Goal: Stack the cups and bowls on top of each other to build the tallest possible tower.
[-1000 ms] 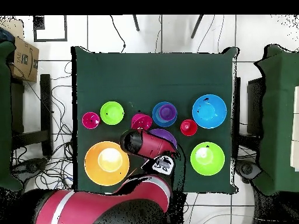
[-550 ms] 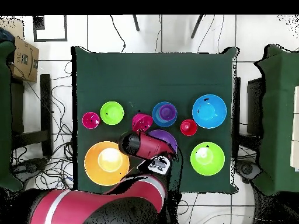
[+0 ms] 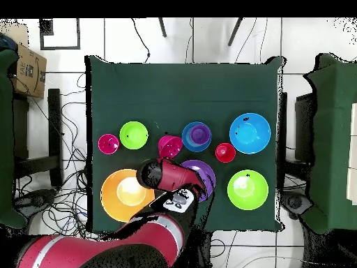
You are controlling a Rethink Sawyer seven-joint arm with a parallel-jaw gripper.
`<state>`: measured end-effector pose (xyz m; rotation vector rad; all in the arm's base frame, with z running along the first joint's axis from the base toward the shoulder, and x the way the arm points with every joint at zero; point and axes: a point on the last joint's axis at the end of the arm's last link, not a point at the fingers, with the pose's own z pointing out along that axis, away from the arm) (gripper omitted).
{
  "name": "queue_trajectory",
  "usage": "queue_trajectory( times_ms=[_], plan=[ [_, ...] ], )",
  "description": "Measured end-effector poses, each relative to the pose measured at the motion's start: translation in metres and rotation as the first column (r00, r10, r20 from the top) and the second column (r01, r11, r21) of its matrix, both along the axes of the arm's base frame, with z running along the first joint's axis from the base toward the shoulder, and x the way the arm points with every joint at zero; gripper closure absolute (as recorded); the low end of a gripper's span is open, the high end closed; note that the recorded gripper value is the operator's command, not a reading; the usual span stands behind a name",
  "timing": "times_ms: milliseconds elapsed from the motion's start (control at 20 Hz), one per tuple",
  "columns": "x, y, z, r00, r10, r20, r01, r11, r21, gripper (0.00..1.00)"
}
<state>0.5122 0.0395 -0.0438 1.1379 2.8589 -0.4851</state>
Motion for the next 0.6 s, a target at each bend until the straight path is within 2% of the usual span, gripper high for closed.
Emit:
queue_trajectory(
  times_ms=[350, 450, 600],
  plan=[
    [-0.0001, -0.0018, 0.0012, 1.0000, -0.003, -0.002, 0.003, 1.0000, -0.004, 1.00],
    [-0.0023, -0.0029, 0.0030, 0.9997, -0.010, -0.024, 0.010, 0.9999, -0.004, 1.00],
    [-0.0069, -0.0043, 0.0095, 0.9961, -0.028, -0.084, 0.027, 0.9996, -0.007, 1.00]
  ],
)
